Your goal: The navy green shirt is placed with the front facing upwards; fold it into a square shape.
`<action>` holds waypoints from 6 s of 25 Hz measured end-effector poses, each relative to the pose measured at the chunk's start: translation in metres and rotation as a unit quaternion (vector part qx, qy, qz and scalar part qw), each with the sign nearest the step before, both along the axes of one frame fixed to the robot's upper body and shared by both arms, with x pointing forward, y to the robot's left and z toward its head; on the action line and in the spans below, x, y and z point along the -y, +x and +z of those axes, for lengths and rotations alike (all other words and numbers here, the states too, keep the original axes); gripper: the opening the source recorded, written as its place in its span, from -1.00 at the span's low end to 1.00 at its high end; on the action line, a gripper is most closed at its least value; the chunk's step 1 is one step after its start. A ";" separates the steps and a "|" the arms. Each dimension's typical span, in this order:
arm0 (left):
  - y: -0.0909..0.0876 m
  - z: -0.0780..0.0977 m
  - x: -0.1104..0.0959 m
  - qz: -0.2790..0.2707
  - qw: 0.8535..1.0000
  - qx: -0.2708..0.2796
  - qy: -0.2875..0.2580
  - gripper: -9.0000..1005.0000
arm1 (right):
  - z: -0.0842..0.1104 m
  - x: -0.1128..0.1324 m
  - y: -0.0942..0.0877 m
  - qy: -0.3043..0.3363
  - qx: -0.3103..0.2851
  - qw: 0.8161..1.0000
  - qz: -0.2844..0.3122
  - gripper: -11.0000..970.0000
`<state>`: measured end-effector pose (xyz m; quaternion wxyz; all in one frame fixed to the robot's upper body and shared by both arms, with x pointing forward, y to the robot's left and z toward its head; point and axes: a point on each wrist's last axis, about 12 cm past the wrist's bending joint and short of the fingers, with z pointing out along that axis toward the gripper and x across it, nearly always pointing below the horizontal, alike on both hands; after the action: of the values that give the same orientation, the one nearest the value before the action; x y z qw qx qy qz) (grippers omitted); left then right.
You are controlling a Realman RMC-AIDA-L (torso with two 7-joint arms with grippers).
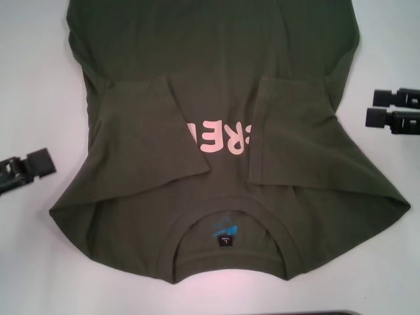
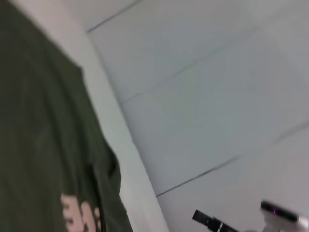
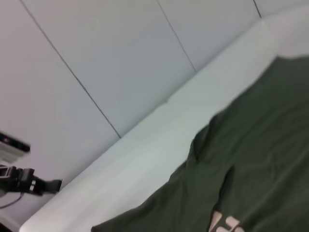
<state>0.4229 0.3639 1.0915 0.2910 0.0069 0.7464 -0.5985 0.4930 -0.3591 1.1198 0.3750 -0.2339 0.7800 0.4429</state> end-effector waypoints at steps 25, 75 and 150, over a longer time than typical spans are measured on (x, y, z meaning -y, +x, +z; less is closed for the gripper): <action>-0.004 -0.044 -0.008 0.071 0.970 -0.222 0.066 0.22 | -0.001 0.011 -0.003 -0.003 -0.010 1.000 -0.025 0.78; 0.022 -0.053 0.005 0.046 0.958 -0.260 0.110 0.00 | 0.001 0.013 0.000 0.005 -0.011 0.999 -0.040 0.77; 0.041 -0.040 0.011 0.006 0.959 -0.252 0.132 -0.90 | -0.044 0.021 0.005 -0.103 -0.383 0.915 -0.076 0.76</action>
<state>0.4639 0.3532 1.0515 0.0935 -0.1109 0.8680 -0.4749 0.4980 -0.3805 1.0754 0.0541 -0.0242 0.9204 0.3864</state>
